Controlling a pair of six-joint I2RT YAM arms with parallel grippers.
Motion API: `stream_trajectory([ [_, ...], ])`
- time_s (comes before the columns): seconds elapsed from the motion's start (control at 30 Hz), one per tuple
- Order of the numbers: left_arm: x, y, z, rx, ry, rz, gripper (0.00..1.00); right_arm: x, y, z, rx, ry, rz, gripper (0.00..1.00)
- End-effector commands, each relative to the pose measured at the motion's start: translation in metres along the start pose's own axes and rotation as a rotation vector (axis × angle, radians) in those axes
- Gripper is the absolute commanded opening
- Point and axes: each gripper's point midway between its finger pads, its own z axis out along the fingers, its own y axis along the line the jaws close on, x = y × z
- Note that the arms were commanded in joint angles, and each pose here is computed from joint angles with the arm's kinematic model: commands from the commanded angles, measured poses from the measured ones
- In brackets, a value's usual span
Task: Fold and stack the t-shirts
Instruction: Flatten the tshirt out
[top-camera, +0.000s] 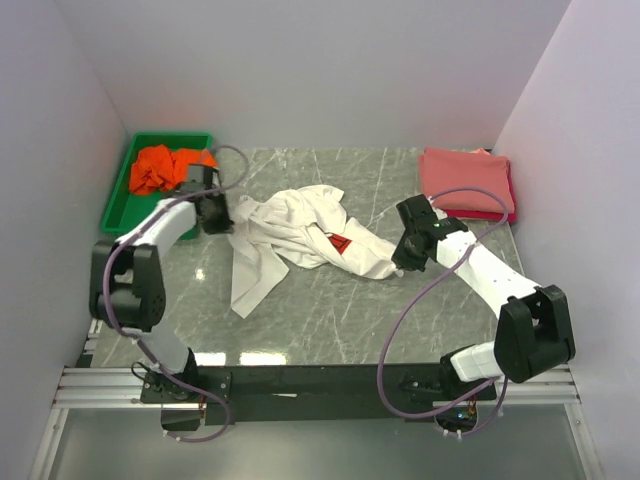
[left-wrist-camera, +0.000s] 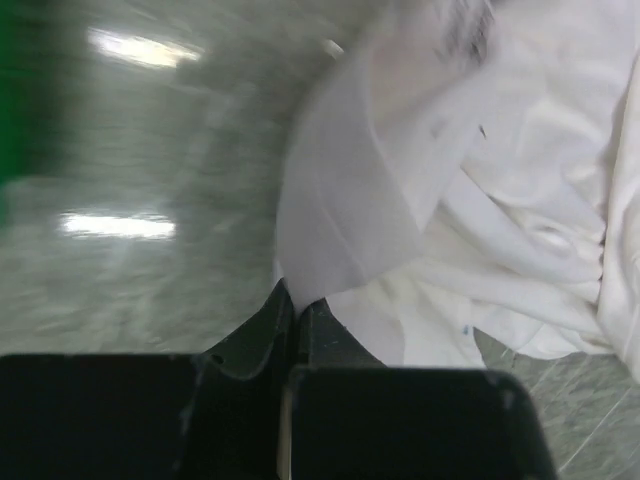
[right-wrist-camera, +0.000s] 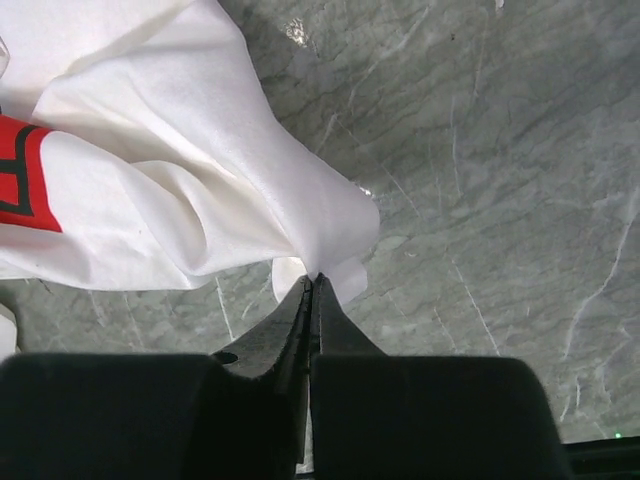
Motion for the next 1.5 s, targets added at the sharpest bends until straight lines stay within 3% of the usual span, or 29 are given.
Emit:
stream_trajectory([
  [0.0, -0.063, 0.032, -0.068, -0.032, -0.225, -0.111, 0.00, -0.018, 0.001, -0.018, -0.009, -0.075, 0.015, 0.00],
  [0.07, -0.073, 0.055, -0.091, -0.044, -0.285, -0.151, 0.00, -0.021, -0.002, -0.020, -0.002, -0.085, 0.009, 0.00],
  [0.2, -0.056, 0.064, -0.089, -0.029, -0.259, -0.156, 0.00, -0.028, -0.006, -0.021, 0.013, -0.103, -0.003, 0.00],
  [0.37, -0.052, 0.050, -0.071, 0.063, -0.202, -0.133, 0.00, -0.033, -0.017, -0.024, 0.051, -0.118, -0.020, 0.00],
  [0.6, -0.096, 0.030, -0.074, 0.148, -0.234, -0.100, 0.00, -0.029, -0.026, -0.021, 0.010, -0.111, -0.011, 0.00],
  [0.77, -0.102, 0.025, -0.063, 0.176, -0.203, -0.110, 0.00, -0.017, -0.024, -0.006, -0.032, -0.077, -0.013, 0.20],
  [0.93, -0.100, 0.015, -0.054, 0.218, -0.188, -0.100, 0.00, -0.011, -0.030, 0.009, -0.013, -0.044, 0.003, 0.18],
  [1.03, -0.098, 0.007, -0.043, 0.224, -0.158, -0.083, 0.00, -0.008, -0.028, 0.016, -0.016, -0.011, -0.016, 0.23],
  [1.17, -0.100, -0.003, -0.036, 0.245, -0.150, -0.072, 0.00, -0.001, -0.021, 0.023, -0.043, 0.038, -0.028, 0.42],
  [1.47, -0.097, -0.020, -0.018, 0.272, -0.108, -0.049, 0.00, 0.031, -0.027, 0.042, -0.031, 0.158, -0.013, 0.47],
])
